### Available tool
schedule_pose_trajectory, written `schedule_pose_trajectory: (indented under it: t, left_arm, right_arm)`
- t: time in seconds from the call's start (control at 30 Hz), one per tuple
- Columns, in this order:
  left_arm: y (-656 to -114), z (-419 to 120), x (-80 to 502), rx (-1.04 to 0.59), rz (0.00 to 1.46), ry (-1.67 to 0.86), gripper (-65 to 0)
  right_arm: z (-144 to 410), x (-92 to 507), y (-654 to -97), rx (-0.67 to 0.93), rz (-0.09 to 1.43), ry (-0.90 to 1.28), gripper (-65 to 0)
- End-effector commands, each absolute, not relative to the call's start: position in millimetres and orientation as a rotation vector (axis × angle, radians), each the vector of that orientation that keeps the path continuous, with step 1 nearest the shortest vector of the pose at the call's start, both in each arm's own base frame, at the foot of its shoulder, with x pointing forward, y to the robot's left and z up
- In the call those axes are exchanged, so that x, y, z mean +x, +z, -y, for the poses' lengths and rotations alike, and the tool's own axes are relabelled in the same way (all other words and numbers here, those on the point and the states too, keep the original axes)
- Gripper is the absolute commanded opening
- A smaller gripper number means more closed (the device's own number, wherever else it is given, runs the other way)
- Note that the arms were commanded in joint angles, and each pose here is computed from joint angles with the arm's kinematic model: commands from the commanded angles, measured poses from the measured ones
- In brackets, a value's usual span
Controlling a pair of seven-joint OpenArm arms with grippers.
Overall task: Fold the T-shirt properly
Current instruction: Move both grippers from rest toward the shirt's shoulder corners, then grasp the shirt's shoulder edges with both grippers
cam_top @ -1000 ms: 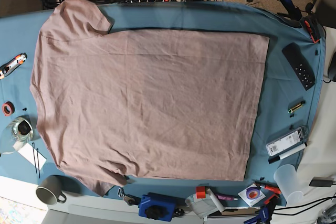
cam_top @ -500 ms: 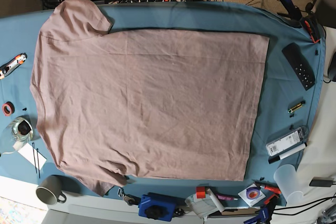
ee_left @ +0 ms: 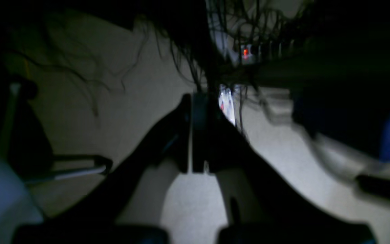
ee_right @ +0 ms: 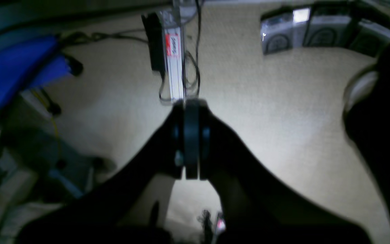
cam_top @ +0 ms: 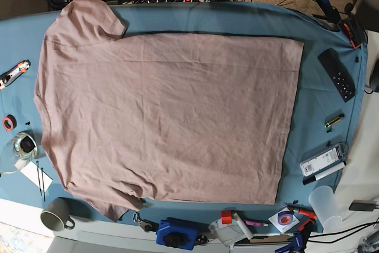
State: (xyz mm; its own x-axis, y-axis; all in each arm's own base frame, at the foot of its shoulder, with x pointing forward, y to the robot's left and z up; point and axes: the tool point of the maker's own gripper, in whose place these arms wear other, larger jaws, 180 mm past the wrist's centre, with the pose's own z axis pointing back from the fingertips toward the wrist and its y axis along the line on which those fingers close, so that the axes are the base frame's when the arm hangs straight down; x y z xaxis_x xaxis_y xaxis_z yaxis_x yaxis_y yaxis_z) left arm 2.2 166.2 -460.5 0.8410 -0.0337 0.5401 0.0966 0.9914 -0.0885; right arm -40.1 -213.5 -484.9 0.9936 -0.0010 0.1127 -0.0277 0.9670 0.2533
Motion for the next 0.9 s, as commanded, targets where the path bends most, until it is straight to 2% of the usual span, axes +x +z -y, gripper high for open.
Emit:
schedule_pose_trajectory:
  t: [0.0, 0.23, 0.33, 0.63, 0.83, 0.87]
  left_arm:
    - [-447.0, -173.1, 5.6, -0.085, 0.591, -0.060, -65.0]
    - [-390.9, -209.9, 53.9, 0.117, 0.709, -0.018, -65.0]
    - [-373.3, -213.3, 66.6, 0.152, 0.728, -0.001, -65.0]
    - [-332.6, -209.7, 107.2, 0.172, 0.867, 0.010, -65.0]
    - [-333.0, -209.4, 108.5, 0.170, 0.863, 0.010, -65.0]
    - [-333.0, -209.0, 108.7, 0.169, 0.864, 0.009, -65.0]
  right_arm:
    - [220.2, -33.1, -473.9, 0.242, 0.145, 0.028, -65.0]
    - [250.5, 26.2, -420.9, 0.145, 0.333, 0.052, -65.0]
    - [255.7, 48.2, -395.9, 0.143, 0.409, 0.035, -65.0]
    - [278.3, 107.1, -325.1, 0.004, 0.647, 0.108, -65.0]
    - [288.1, 113.3, -313.8, -0.045, 0.655, 0.116, -65.0]
    - [290.0, 111.5, -315.2, -0.058, 0.643, 0.122, -62.3]
